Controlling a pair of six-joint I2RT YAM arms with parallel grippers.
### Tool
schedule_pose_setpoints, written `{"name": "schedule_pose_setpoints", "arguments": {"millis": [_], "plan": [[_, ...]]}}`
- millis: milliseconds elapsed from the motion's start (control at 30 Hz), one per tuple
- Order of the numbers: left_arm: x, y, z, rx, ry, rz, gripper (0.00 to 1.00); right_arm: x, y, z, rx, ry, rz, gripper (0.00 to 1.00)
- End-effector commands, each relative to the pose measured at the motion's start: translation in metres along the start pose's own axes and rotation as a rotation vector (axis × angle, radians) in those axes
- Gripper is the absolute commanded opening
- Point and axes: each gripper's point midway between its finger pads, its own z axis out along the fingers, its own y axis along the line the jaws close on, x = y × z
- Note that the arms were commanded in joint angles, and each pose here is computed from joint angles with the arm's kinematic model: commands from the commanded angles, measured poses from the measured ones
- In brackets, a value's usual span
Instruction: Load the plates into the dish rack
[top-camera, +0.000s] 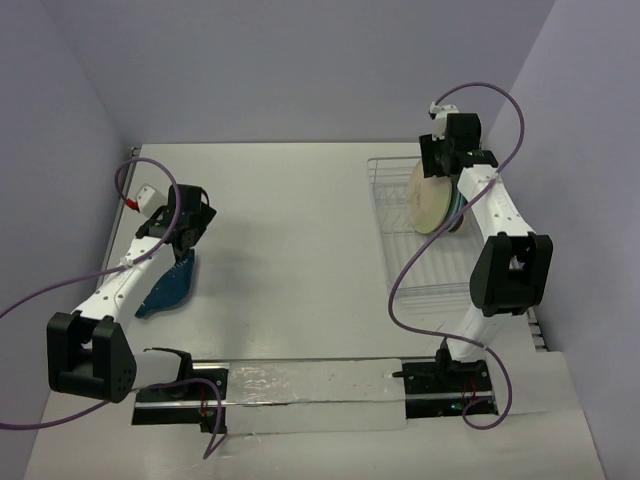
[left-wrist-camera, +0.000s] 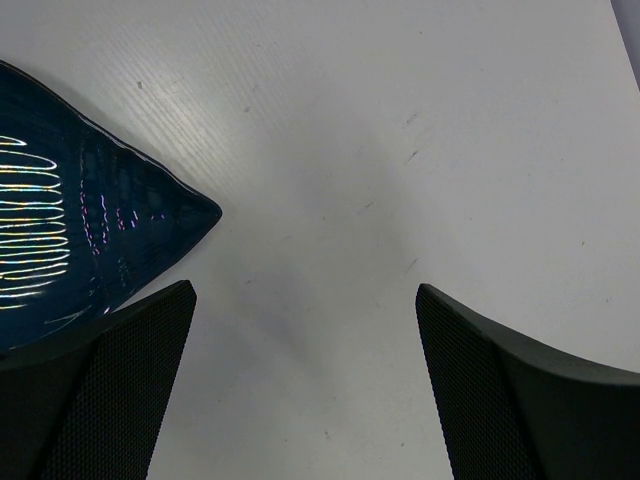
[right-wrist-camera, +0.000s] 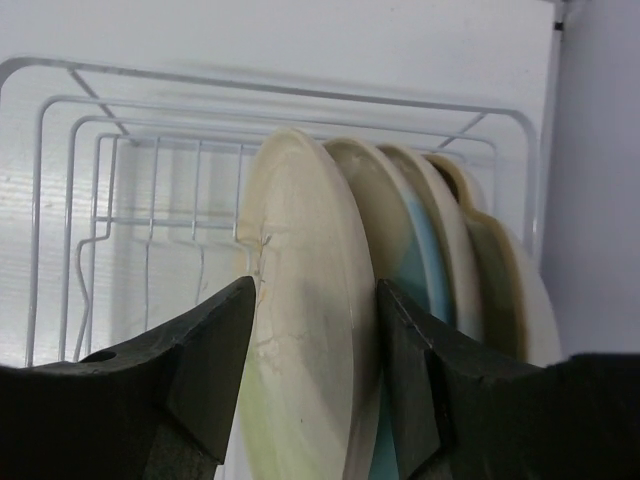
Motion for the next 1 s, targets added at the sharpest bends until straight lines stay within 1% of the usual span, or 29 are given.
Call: {"name": "schedule_pose_setpoints", "arguments": {"millis": [0,167,300,467,667,767,833,900,933,967], "plan": [[-0.011,0.0,-0.008,0.021,-0.028,-0.011,0.99,-0.042,-0.014,-0.027,0.121,-0.136,0.003,0.61],[-0.015,0.002,-0.011,0.023,-0.044,-0.016,0.99,-0.062,-0.014,-0.039,0.166,-0.183,-0.006,0.68],[-0.018,0.002,-0.012,0.018,-0.056,-0.02,0.99,-0.085,-0.023,-0.049,0.223,-0.235,0.025,0.72],[-0.022,0.012,-0.01,-0.022,-0.076,-0.039,0.99,-0.099,-0.018,-0.056,0.218,-0.267,0.016,0.77],[-0.024,0.032,0.0,-0.053,-0.026,-0.113,0.99,-0.119,-0.002,-0.073,0.172,-0.329,0.019,0.83],[-0.025,0.059,0.003,-0.143,-0.014,-0.178,0.99,-0.129,0.024,-0.08,0.079,-0.366,0.016,0.88],[-0.029,0.078,0.005,-0.215,-0.021,-0.258,0.99,-0.132,0.053,-0.082,-0.018,-0.38,-0.007,0.93],[-0.034,0.102,0.008,-0.276,-0.024,-0.313,0.99,-0.133,0.076,-0.083,-0.084,-0.385,-0.017,0.95],[-0.035,0.111,0.009,-0.289,-0.021,-0.342,0.99,-0.133,0.09,-0.083,-0.134,-0.388,-0.022,0.96],[-0.036,0.12,0.009,-0.299,-0.023,-0.384,0.99,-0.134,0.116,-0.086,-0.229,-0.392,-0.035,0.96]]}}
